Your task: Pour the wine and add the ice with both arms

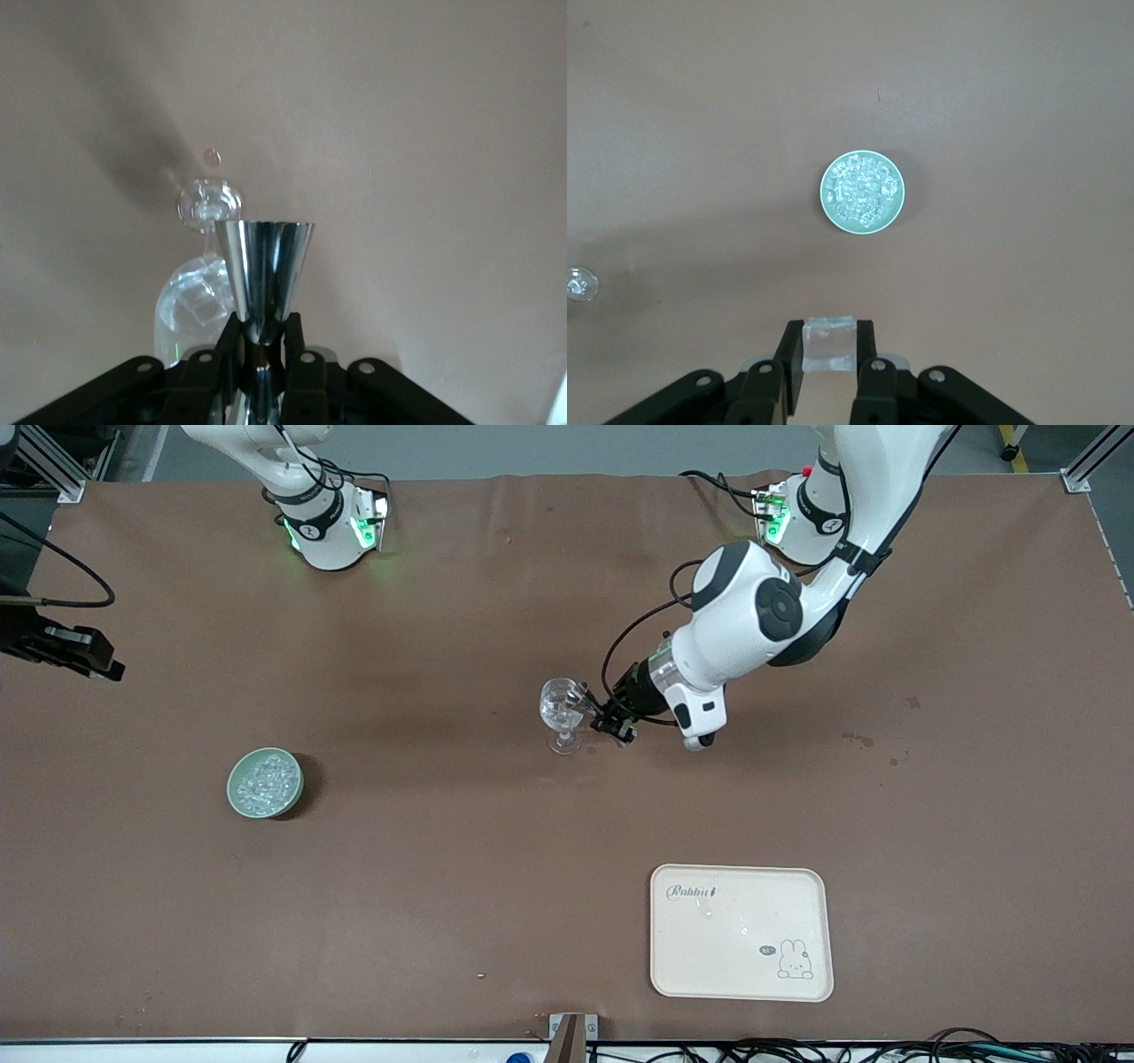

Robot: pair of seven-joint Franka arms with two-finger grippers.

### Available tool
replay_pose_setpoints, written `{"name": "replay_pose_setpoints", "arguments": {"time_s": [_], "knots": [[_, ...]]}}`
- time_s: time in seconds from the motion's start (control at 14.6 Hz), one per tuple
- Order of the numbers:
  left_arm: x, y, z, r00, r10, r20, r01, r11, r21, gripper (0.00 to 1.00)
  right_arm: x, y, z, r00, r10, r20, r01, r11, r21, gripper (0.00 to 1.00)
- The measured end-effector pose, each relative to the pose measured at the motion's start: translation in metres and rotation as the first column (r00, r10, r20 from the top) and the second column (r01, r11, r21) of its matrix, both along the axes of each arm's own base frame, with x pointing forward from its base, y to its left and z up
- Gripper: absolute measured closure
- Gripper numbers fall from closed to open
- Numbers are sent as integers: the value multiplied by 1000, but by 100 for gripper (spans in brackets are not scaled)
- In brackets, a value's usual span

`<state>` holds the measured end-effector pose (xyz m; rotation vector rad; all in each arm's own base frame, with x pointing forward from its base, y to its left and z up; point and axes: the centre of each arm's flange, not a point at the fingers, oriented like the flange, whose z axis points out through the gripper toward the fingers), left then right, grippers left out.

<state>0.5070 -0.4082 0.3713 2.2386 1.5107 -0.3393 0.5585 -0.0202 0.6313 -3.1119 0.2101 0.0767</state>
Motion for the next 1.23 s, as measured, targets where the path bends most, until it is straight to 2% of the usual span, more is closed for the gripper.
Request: {"name": "replay_pose_setpoints", "arguments": {"time_s": [0.27, 0.48, 0.62, 0.89, 1.23], "knots": [[-17, -22, 0, 995, -14, 104, 0, 991, 133, 78, 3, 1, -7, 1000, 2, -11, -2, 1000, 2, 73], [-39, -45, -12, 974, -51, 223, -5, 970, 244, 78, 4, 2, -7, 1000, 3, -13, -3, 1000, 3, 73], [-51, -57, -22, 957, -86, 276, 3, 958, 288, 78, 4, 2, -7, 1000, 4, -12, -4, 1000, 5, 73], [-65, -67, -19, 946, -142, 291, 32, 935, 353, 78, 4, 4, -7, 1000, 6, -12, -6, 1000, 7, 73], [-68, -70, -11, 936, -186, 298, 38, 897, 440, 78, 4, 5, -7, 1000, 7, -12, -7, 1000, 9, 73]]}}
